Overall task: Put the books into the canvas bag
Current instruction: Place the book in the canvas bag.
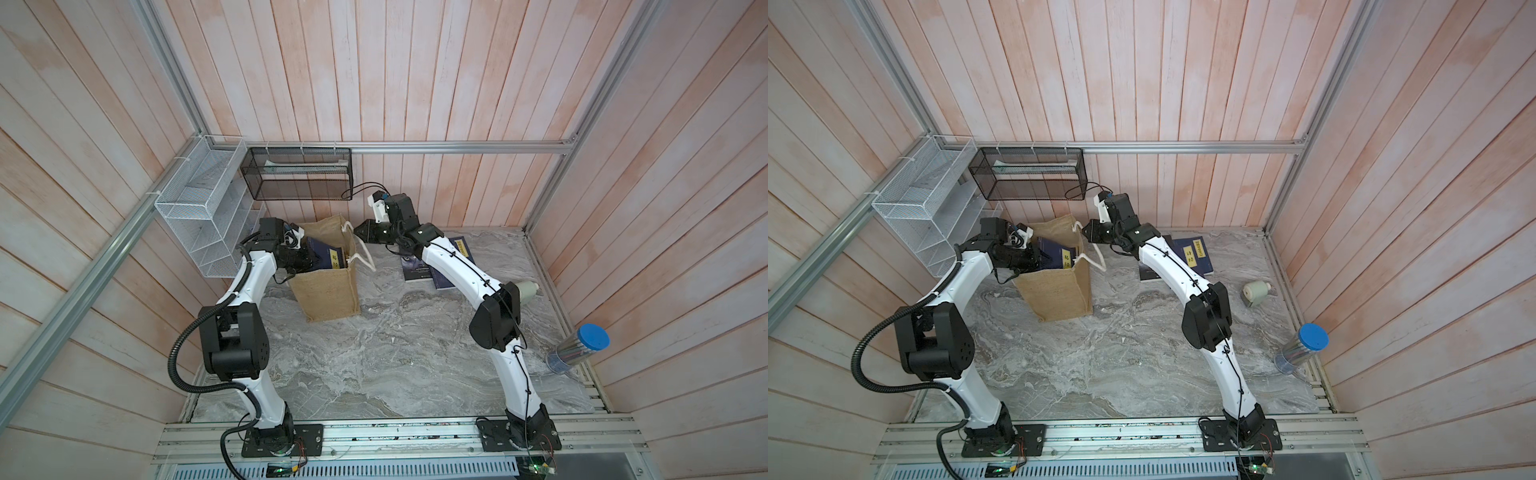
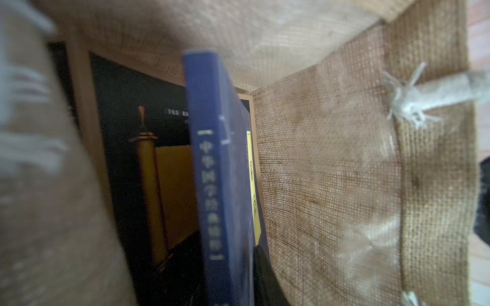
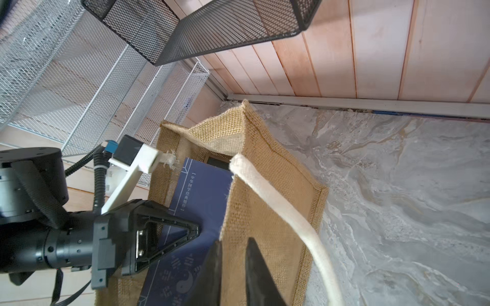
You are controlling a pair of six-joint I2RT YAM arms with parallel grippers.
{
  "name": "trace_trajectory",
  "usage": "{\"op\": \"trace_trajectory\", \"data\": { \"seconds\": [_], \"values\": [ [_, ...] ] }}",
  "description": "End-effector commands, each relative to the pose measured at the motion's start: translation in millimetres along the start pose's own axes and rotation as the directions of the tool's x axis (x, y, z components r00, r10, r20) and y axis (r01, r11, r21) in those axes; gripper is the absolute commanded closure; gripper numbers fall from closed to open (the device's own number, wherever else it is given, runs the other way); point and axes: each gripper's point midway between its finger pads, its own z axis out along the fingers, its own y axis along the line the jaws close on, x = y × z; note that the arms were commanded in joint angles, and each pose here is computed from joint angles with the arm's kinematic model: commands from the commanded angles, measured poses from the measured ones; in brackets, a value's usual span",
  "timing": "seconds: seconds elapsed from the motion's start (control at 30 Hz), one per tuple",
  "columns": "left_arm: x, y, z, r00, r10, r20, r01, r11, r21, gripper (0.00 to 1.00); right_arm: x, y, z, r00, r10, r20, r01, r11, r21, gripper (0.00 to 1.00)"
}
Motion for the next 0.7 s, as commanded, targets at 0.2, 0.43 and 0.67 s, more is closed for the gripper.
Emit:
{"op": "trace_trajectory", "data": {
  "seconds": [0.2, 0.43, 0.67],
  "values": [
    [-40, -23, -75, 0.985, 0.089, 0.146, -0.071, 0.99, -0.12, 0.42, -28, 18, -43, 0.996, -0.039, 0.075, 0.038, 0.999, 0.017, 0.7],
    [-55, -63, -141, 0.947, 0.163, 0.276, -0.132, 0.983, -0.129, 0.39, -31, 10, -75, 0.996, -0.041, 0.08, 0.035, 0.996, 0.079, 0.65],
    [-28, -110, -131, 0.942, 0.162, 0.294, -0.174, 0.985, 0.014, 0.4, -26, -50, -115, 0.996, 0.0, 0.09, -0.018, 0.98, 0.2, 0.61]
  ]
}}
